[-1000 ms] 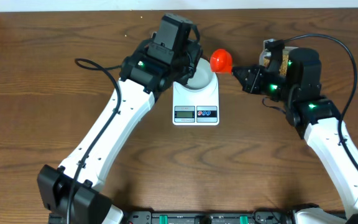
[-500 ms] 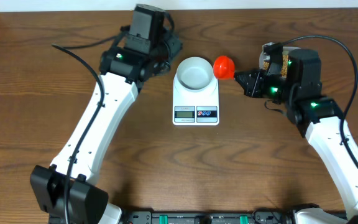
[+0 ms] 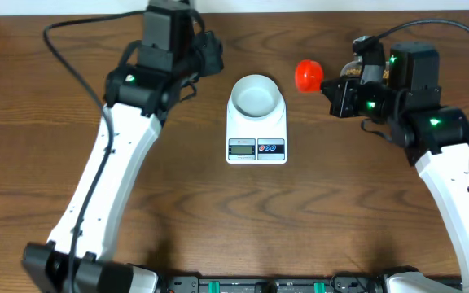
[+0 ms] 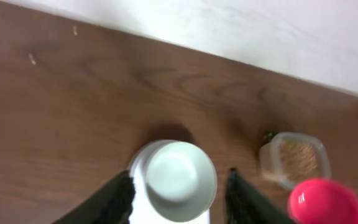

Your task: Scoop item into bowl and weigh 50g on scale

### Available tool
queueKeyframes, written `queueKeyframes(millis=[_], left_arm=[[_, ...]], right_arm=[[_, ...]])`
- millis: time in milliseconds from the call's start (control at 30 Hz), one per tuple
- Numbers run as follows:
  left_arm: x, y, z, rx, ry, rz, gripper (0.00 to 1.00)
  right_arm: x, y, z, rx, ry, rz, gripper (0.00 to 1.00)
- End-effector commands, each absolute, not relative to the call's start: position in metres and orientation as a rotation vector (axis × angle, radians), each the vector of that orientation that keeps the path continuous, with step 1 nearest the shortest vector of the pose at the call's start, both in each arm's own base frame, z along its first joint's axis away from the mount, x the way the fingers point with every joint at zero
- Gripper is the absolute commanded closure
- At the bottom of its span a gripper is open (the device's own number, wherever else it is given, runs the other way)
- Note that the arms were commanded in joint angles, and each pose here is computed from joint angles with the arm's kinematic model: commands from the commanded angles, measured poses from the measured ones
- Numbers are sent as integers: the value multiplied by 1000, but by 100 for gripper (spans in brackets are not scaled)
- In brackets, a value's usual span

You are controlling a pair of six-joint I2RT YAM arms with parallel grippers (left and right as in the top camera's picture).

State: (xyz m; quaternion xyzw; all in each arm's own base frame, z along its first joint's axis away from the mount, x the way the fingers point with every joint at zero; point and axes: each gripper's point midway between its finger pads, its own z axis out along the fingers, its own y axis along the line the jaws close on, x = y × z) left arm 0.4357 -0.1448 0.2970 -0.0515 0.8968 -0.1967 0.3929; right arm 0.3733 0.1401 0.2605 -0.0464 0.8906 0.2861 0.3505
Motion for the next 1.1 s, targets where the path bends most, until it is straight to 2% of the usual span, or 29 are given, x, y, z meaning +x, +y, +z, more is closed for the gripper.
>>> queueKeyframes(millis=[0, 333, 367, 400, 600, 633, 667, 1067], left_arm=[[427, -132, 319, 60, 2217, -392, 43], [407, -115, 312, 184, 2275, -290, 31], [406, -115, 311, 184, 2283, -289, 22], [405, -114, 310, 184, 2286, -288, 7], [401, -113, 304, 184, 2317, -286, 7], [398, -113, 301, 185, 2334, -284, 6], [396, -112, 299, 193, 2345, -278, 0], [383, -110, 287, 536, 2354, -144, 2]], right_arm=[[377, 130, 279, -165, 2264, 659, 99], [372, 105, 282, -163, 2294, 593, 99], [370, 104, 282, -174, 2299, 585, 99], [368, 102, 281, -184, 2303, 577, 99], [357, 97, 284, -247, 2301, 512, 99], [356, 94, 285, -240, 2301, 495, 99], [355, 92, 286, -234, 2301, 480, 99], [352, 76, 282, -177, 2332, 447, 99]])
